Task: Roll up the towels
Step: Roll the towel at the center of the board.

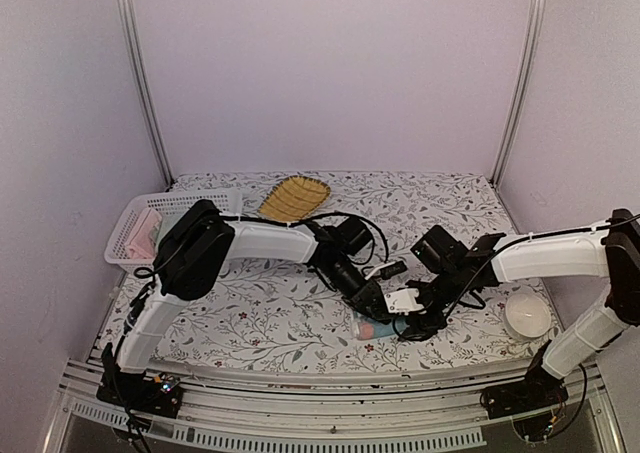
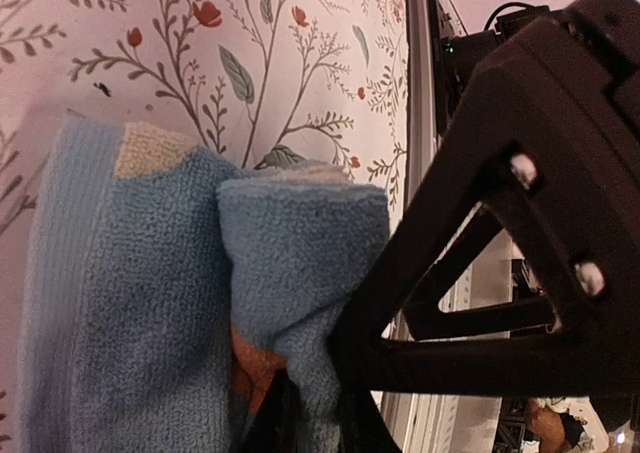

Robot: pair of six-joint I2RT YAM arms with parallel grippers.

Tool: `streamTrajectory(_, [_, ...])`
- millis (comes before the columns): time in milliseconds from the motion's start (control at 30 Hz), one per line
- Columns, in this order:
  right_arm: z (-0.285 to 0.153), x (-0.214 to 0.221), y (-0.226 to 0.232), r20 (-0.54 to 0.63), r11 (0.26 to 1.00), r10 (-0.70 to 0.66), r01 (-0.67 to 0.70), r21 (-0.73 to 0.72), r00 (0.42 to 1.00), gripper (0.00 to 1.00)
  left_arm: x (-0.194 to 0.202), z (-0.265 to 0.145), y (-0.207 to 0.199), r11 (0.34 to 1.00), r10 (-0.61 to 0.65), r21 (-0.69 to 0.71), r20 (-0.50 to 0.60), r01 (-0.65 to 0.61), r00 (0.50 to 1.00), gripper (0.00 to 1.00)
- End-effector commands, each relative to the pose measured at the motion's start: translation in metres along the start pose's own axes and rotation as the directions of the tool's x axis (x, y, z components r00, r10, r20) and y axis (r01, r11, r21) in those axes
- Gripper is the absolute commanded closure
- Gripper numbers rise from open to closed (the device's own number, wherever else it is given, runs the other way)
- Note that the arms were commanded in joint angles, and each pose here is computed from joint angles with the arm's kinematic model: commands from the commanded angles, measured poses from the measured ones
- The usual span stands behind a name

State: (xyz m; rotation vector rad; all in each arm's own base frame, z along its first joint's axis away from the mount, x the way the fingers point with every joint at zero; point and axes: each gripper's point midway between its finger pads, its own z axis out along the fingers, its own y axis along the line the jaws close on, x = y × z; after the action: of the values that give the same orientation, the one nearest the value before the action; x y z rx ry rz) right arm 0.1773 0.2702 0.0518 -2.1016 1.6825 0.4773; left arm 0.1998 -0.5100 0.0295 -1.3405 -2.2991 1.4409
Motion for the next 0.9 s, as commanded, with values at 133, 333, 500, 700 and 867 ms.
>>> streamTrajectory(133, [0.027,0.032,-0.013,-0.120,0.996,-0.015,0.026,0.083,0.993,0.40,0.048,0.014,0.048,0.981,-0.181,-0.089,-0.107,0.172,0.978,0.82])
streamTrajectory(333, [0.045,0.056,0.004,-0.204,0.999,-0.032,0.041,0.036,0.978,0.52,0.029,-0.004,0.041,0.988,-0.109,-0.115,-0.056,0.102,0.992,0.67])
streamTrajectory(500, [0.051,0.069,0.020,-0.237,0.999,-0.030,0.024,-0.028,0.971,0.73,0.007,-0.041,0.034,0.978,-0.037,-0.202,0.063,0.049,0.997,0.62])
streamTrajectory(700, [0.048,0.064,0.037,-0.210,0.993,-0.004,-0.021,-0.120,0.978,0.80,0.000,-0.090,0.022,0.936,0.077,-0.352,0.258,0.019,0.963,0.59])
streamTrajectory(867, [0.040,0.044,0.041,-0.137,0.957,0.107,-0.140,-0.255,0.985,0.84,0.001,-0.128,-0.011,0.866,0.273,-0.498,0.404,-0.040,0.873,0.55])
